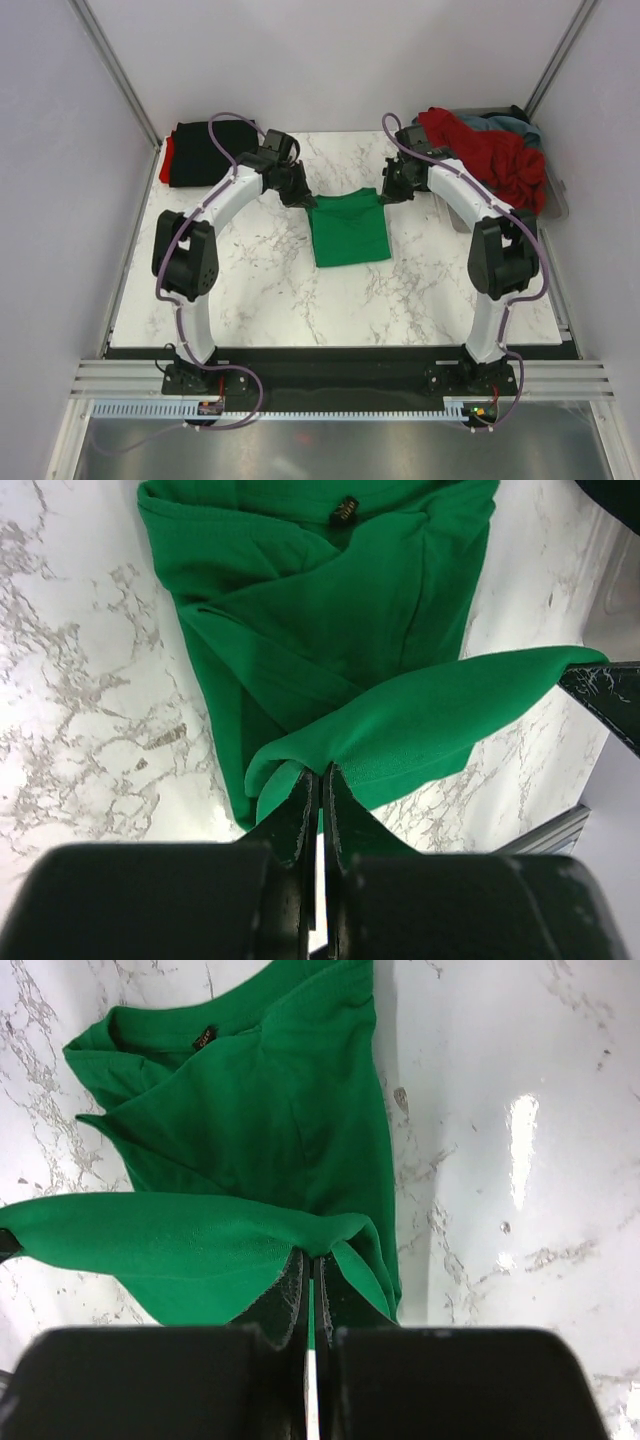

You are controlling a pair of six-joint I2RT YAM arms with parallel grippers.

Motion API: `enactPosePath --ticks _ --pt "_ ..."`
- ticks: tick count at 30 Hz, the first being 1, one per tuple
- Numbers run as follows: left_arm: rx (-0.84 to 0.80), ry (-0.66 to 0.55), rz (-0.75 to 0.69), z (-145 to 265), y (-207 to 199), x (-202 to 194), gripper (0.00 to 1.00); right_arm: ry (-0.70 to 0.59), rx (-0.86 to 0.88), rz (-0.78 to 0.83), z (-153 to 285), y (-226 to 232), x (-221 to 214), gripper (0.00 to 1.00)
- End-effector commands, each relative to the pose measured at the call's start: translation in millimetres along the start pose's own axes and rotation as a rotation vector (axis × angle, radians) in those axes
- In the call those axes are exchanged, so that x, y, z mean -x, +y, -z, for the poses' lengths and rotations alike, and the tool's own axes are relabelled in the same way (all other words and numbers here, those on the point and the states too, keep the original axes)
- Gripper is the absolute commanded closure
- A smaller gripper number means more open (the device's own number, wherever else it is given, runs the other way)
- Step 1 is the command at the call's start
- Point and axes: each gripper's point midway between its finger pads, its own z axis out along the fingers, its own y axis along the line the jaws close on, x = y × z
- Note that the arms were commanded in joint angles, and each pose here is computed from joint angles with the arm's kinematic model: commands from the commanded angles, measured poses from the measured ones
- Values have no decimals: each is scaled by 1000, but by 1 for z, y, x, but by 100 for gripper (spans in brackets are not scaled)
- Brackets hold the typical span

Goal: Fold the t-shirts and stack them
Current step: Fold the tshirt, then neatly place the folded tshirt to the corner

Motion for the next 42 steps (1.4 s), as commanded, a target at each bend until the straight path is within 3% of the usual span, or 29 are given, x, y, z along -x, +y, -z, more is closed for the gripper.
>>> enactPosePath --ticks 1,9,10,11,12,13,15,16,18,20,22,23,24,26,29,34,38,42 --pt "-23 -2 -40 -1 1 16 98 -36 48 25 -9 12 23 100" --pt "-2 -19 -23 -18 15 40 97 -49 65 0 -39 18 44 100" --pt "0 -18 -18 -21 18 43 92 -76 74 2 -38 22 57 99" --pt "-6 -23 -13 -22 19 52 87 -85 80 1 -41 21 64 92" --pt "-21 -3 -1 -26 19 53 82 -98 96 2 -49 25 76 71" --pt "-12 27 18 -38 27 52 68 -100 118 6 -52 27 83 55" --pt "-20 8 24 -31 25 69 49 -125 167 20 -48 35 106 26" --pt "-12 -68 -46 -8 16 90 4 -170 175 34 -17 39 125 18" --pt "26 -104 -59 -2 21 96 0 -173 170 35 -11 38 122 16" --pt "60 -139 -99 13 25 97 0 -218 181 53 23 43 123 16" --pt "91 -169 -140 14 38 93 0 -180 152 33 19 27 94 15" --pt "93 -174 -150 11 42 89 0 -226 178 32 49 33 91 15" --pt "71 -206 -169 7 40 93 0 -139 164 13 33 17 50 15" --pt "26 -169 -190 -4 44 74 0 -189 207 30 63 22 32 14" --pt "-37 -180 -235 -20 41 66 0 -84 198 4 59 -3 -46 12" --pt "-97 -154 -234 -53 42 61 2 -35 304 13 84 4 -106 11" --pt "-120 -136 -226 -78 43 63 5 -12 311 32 89 1 -133 10" --pt "-98 -114 -199 -102 53 63 18 4 315 35 91 -1 -145 10"
